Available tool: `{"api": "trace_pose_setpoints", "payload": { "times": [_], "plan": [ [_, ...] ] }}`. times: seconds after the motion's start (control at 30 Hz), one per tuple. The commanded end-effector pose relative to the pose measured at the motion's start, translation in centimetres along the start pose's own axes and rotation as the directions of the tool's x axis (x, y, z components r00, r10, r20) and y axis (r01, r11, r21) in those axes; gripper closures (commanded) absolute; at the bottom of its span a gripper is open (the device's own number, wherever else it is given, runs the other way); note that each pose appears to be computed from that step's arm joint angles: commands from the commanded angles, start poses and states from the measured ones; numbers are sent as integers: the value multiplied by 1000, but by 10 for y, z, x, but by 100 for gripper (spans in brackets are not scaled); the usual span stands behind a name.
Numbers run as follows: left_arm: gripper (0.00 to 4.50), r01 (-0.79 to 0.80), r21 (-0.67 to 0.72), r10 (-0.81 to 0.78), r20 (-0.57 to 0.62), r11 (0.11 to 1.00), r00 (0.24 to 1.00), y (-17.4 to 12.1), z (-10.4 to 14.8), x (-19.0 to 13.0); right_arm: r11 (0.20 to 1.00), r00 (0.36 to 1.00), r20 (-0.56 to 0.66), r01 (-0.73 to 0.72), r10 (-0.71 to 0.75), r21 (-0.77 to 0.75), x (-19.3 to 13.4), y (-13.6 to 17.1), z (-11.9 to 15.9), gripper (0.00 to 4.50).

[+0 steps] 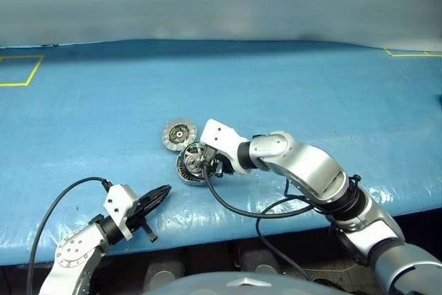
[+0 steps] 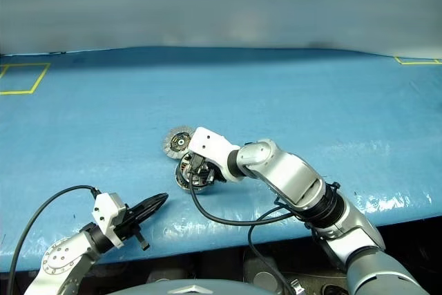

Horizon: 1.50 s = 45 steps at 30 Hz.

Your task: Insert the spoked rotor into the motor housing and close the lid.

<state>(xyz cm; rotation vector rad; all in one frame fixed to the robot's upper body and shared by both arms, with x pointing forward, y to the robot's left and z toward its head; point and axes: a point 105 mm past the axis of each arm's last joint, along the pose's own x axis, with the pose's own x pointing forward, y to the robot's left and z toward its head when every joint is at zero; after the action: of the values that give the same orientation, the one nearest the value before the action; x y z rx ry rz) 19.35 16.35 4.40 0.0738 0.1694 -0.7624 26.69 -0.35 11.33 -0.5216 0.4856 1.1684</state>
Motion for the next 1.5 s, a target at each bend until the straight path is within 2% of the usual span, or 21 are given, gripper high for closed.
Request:
{"api": "trace_pose_setpoints", "payload": {
  "times": [0.03, 0.17, 0.4, 0.63, 0.77, 0.9, 1.03, 1.17, 1.33, 1.5],
  "plan": [
    [450, -1, 29, 0, 35, 1000, 999, 1, 13, 0, 1000, 1000, 17, -18, 18, -24, 2, 6, 4, 314],
    [450, -1, 30, 0, 39, 1000, 999, 1, 13, 0, 1000, 1000, 12, -17, 17, -20, 5, 6, 2, 314],
    [450, -7, 31, 6, 37, 999, 999, 2, 13, -1, 1000, 998, 54, 28, -28, -2, 2, -2, 13, 84],
    [450, -9, 26, 8, 42, 1000, 999, 3, 14, -2, 992, 982, 145, 116, -123, 58, -13, -17, 29, 84],
    [450, -37, 24, 36, 58, 999, 998, 8, 18, -3, 980, 967, 197, 137, -163, 143, -12, -18, 31, 172],
    [450, -134, 25, 132, 51, 991, 990, 25, 21, -3, 962, 949, 237, 156, -209, 226, -8, -15, 27, 313],
    [450, -261, -19, 262, 96, 965, 960, 52, 43, 1, 938, 910, 335, 133, -244, 320, -11, -5, 24, 446],
    [450, -234, -100, 245, 117, 967, 963, 66, 57, 9, 927, 879, 410, 87, -243, 364, -17, 11, 13, 449],
    [450, -139, -309, 182, 113, 941, 977, 85, 60, 27, 890, 876, 381, 108, -295, 442, -12, 19, -13, 449],
    [450, -110, -396, 173, 127, 912, 977, 110, 68, 44, 873, 863, 400, 92, -310, 480, -12, 28, -15, 449]
  ]
}}
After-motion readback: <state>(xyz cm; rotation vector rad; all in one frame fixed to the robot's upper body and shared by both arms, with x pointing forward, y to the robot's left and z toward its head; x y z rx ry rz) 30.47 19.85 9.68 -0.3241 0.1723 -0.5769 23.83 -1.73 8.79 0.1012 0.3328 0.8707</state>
